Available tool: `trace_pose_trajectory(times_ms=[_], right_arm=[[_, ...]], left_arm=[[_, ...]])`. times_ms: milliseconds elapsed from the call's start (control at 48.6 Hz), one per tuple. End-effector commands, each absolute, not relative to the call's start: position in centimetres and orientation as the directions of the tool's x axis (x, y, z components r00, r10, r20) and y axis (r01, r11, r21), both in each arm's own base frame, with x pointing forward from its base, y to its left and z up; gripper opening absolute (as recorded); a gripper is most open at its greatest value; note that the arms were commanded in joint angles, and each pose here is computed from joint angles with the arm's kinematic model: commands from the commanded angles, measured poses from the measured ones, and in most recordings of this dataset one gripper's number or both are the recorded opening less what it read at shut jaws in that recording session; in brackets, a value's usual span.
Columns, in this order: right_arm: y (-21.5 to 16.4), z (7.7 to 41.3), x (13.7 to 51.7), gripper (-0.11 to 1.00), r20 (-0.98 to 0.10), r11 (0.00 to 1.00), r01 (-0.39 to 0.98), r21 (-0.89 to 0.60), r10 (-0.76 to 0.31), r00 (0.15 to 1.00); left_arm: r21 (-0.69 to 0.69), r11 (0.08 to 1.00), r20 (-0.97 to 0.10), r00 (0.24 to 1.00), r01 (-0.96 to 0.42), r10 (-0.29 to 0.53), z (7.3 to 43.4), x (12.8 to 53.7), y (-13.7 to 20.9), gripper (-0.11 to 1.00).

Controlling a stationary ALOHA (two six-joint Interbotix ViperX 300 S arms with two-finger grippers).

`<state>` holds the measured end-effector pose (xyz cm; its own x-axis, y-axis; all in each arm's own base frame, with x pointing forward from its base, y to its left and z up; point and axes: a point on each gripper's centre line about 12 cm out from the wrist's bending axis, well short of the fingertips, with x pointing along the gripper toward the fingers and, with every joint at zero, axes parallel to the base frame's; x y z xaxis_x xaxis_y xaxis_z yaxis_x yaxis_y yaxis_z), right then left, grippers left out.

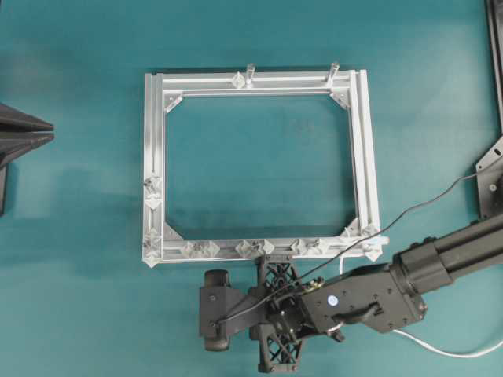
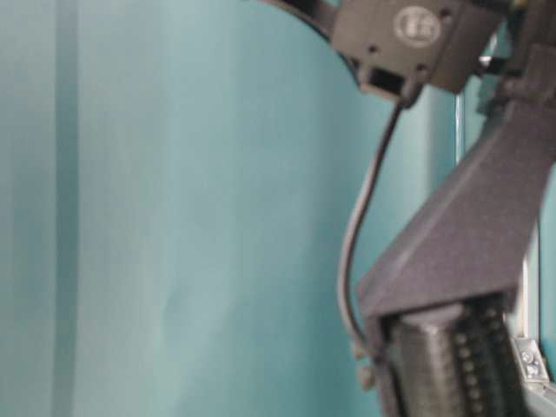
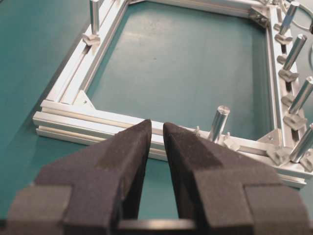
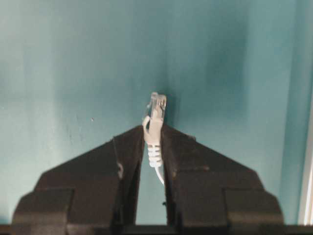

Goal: Move the cable alternately left and right between 8 closely spaced pins so it hooks onto each one.
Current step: 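Close the right gripper on the white cable's clear plug and lift it, then carry the plug with the right gripper up and left over the frame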

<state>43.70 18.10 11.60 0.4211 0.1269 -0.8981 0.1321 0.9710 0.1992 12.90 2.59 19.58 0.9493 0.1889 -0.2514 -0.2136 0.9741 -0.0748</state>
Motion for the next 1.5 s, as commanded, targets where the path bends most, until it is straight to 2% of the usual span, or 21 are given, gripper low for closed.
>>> trace_pose_trajectory(times_ms=[0,267,596,761,884,1089,1295,1480], right_arm=[[18.6,13.7,44.3,0.13,-0.884,0.968,0.127,0.215,0.138,0.447],[18.5,15.5,43.6,0.13,-0.908,0.964,0.177,0.198,0.112,0.404],[18.4,16.5,41.5,0.13,-0.953,0.862,0.466,0.198,0.057,0.299],[19.4,16.4,40.2,0.13,-0.970,0.769,0.616,0.171,0.021,0.243],[19.8,16.6,39.5,0.13,-0.971,0.685,0.711,0.160,-0.022,0.239],[19.8,17.1,38.1,0.13,-0.969,0.480,0.866,0.138,-0.116,0.218],[19.1,17.9,35.9,0.13,-0.973,0.319,0.944,0.081,-0.179,0.144],[17.7,18.0,34.3,0.13,-0.973,0.259,0.964,0.061,-0.200,0.115]], left_arm=[[-0.073,0.974,-0.241,0.952,-0.212,0.189,20.0,13.0,2.6,0.24],[-0.073,0.975,-0.240,0.952,-0.212,0.189,20.0,13.0,2.6,0.24],[-0.073,0.975,-0.240,0.952,-0.212,0.189,20.0,13.0,2.6,0.24],[-0.073,0.975,-0.240,0.952,-0.212,0.189,20.0,13.0,2.6,0.24],[-0.073,0.974,-0.240,0.952,-0.212,0.189,20.0,13.0,2.6,0.24],[-0.073,0.975,-0.240,0.952,-0.212,0.189,20.0,13.0,2.6,0.25],[-0.075,0.974,-0.240,0.952,-0.212,0.189,20.0,13.0,2.6,0.24],[-0.075,0.974,-0.240,0.952,-0.212,0.189,20.1,13.0,2.6,0.24]])
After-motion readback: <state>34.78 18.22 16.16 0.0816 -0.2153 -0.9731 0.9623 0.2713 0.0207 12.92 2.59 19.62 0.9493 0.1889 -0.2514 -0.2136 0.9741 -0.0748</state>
